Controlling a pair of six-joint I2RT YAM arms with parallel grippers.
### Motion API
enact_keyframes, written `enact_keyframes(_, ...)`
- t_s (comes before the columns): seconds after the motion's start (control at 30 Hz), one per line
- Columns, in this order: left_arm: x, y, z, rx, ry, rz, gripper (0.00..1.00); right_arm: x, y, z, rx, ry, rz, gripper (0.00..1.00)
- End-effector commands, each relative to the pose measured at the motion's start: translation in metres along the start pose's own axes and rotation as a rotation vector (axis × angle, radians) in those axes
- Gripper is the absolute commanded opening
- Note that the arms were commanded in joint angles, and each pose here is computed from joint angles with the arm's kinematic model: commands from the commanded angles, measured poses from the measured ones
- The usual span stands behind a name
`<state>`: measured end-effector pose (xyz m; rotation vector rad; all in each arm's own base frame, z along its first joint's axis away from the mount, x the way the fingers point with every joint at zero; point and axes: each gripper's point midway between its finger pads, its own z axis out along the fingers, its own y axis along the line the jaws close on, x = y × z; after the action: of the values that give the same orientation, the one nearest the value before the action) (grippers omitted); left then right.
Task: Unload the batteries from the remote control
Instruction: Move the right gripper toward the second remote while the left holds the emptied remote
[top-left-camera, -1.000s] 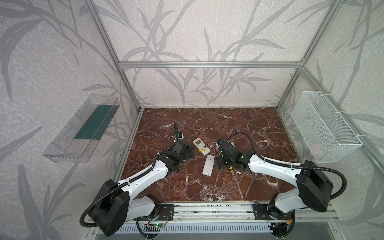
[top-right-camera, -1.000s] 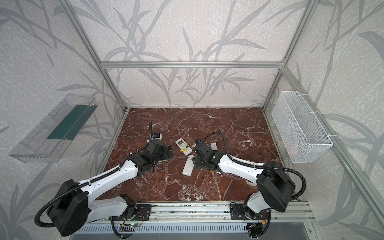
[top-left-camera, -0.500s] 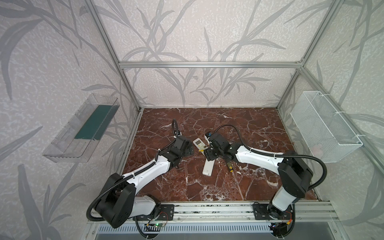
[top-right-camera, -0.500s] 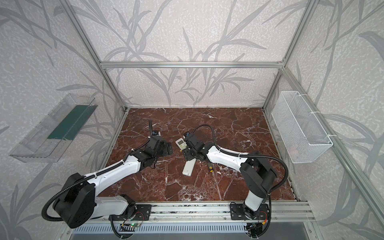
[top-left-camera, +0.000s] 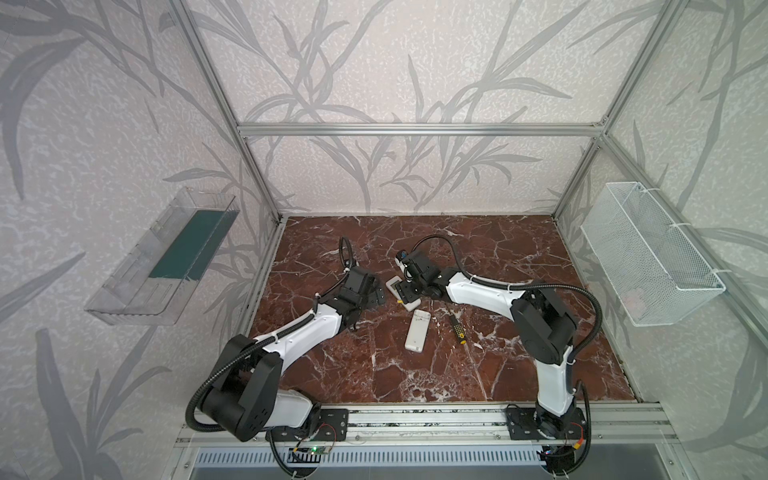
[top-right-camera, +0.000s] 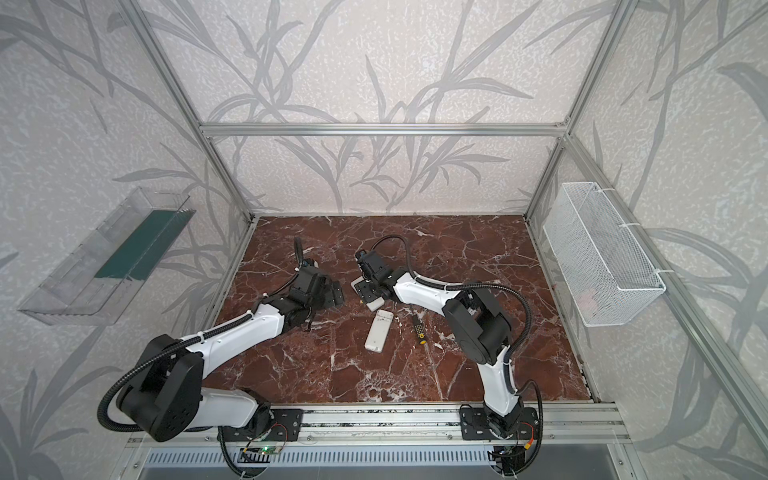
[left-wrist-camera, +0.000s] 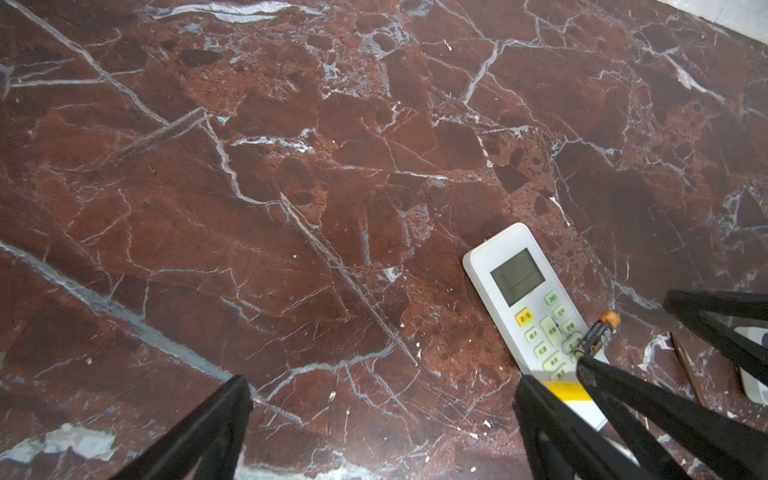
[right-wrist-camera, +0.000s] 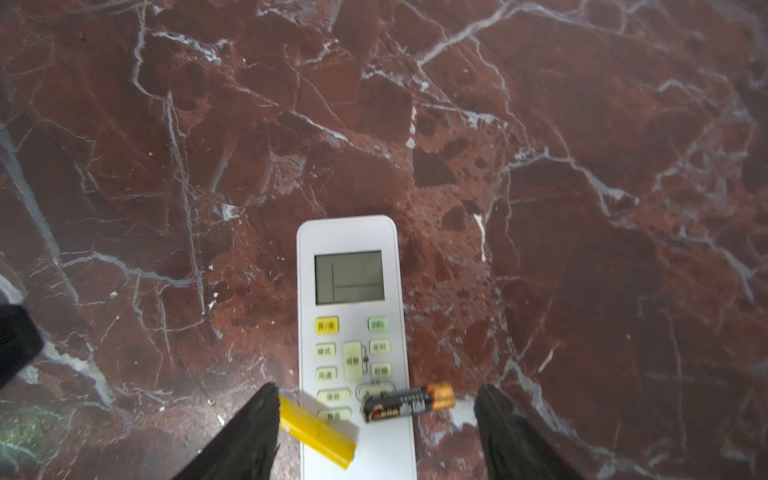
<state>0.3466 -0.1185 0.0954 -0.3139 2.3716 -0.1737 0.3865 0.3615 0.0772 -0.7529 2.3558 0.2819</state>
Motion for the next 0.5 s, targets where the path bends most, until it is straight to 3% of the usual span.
enact_keyframes(0.0, -0.011, -0.006, 0.002, 0.018, -0.007, -0.043, 0.99, -0.008, 0.007, 0.01, -0.043, 0.019, -0.107, 0.75)
enact_keyframes(0.2, -0.017, -0.005, -0.001, 0.031, -0.021, -0.051, 0.99, -0.01, 0.013, 0.029, -0.073, 0.078, -0.158, 0.75)
enact_keyframes(0.47, -0.015, -0.006, -0.001, 0.052, -0.023, -0.058, 0.99, 0.0, 0.009, 0.043, -0.058, 0.105, -0.136, 0.76)
